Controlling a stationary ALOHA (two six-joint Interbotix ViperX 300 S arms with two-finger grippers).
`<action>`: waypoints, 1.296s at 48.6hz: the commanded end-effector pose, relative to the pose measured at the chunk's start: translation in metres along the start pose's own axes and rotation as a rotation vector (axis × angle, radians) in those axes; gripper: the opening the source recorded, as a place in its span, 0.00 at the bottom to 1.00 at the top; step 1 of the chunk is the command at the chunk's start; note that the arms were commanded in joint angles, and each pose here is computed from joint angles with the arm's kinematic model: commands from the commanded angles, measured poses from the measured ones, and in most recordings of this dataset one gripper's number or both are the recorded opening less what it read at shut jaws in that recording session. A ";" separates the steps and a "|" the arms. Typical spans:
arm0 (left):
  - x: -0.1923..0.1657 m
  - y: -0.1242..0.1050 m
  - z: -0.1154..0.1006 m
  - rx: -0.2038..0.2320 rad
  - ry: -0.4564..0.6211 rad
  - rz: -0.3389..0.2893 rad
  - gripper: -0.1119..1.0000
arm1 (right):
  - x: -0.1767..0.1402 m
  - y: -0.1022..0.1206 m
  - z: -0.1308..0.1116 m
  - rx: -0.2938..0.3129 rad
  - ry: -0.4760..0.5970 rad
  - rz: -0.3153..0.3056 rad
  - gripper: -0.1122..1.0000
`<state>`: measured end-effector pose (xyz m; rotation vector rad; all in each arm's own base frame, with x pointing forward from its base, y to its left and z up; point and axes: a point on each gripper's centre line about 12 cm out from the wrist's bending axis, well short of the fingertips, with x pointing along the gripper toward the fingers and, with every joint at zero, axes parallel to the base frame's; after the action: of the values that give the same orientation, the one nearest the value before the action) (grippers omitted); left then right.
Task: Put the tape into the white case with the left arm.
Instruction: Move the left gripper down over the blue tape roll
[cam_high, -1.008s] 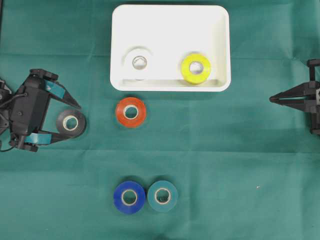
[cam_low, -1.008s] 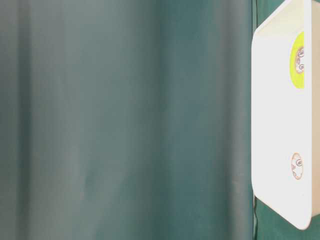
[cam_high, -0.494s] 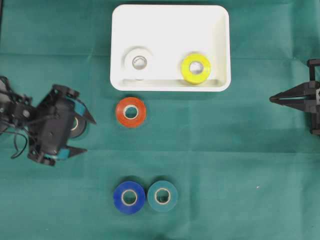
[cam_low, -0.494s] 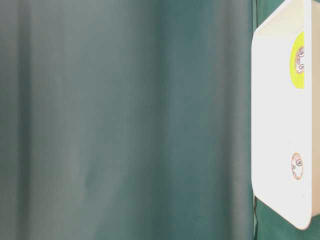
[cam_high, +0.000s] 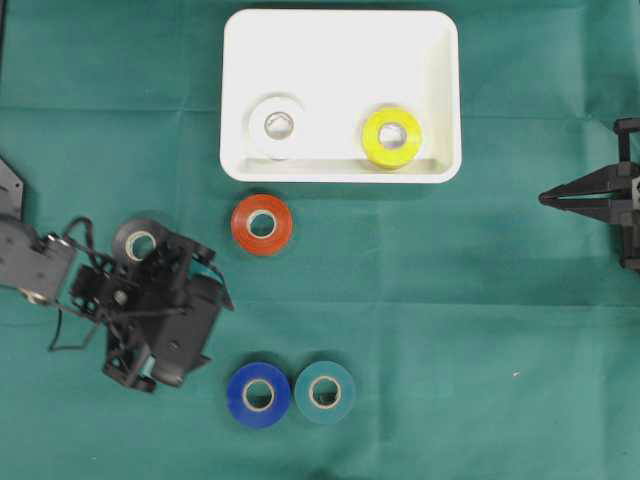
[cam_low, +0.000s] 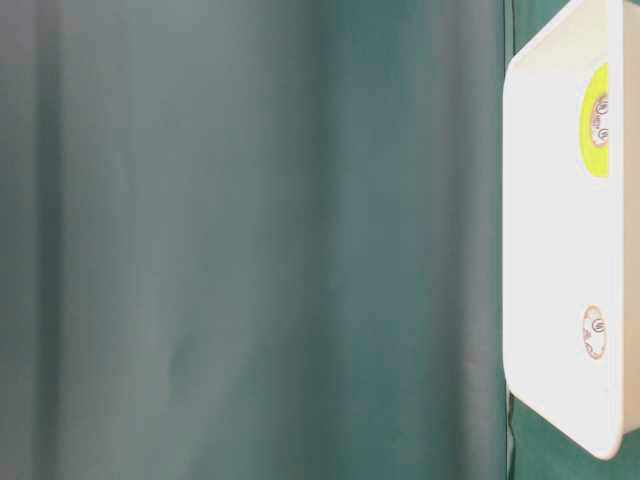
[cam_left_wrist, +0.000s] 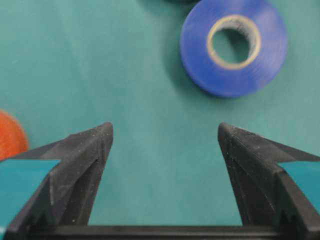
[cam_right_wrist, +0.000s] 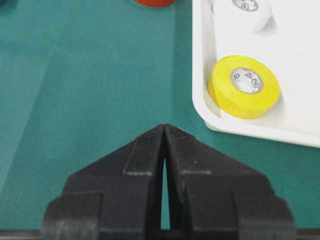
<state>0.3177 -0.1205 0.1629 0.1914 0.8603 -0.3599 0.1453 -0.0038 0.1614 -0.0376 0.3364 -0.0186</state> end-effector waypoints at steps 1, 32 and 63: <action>0.002 -0.004 0.016 -0.007 -0.034 -0.007 0.85 | 0.001 -0.001 0.004 -0.001 -0.012 -0.003 0.02; 0.052 -0.015 0.047 -0.042 -0.011 -0.028 0.85 | 0.001 0.000 0.005 -0.001 -0.014 -0.001 0.02; 0.079 -0.002 0.022 -0.061 0.078 -0.005 0.85 | 0.001 0.000 0.004 -0.001 -0.012 -0.001 0.02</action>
<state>0.3754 -0.1476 0.1106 0.1476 0.9715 -0.3313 0.1451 -0.0038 0.1610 -0.0376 0.3364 -0.0185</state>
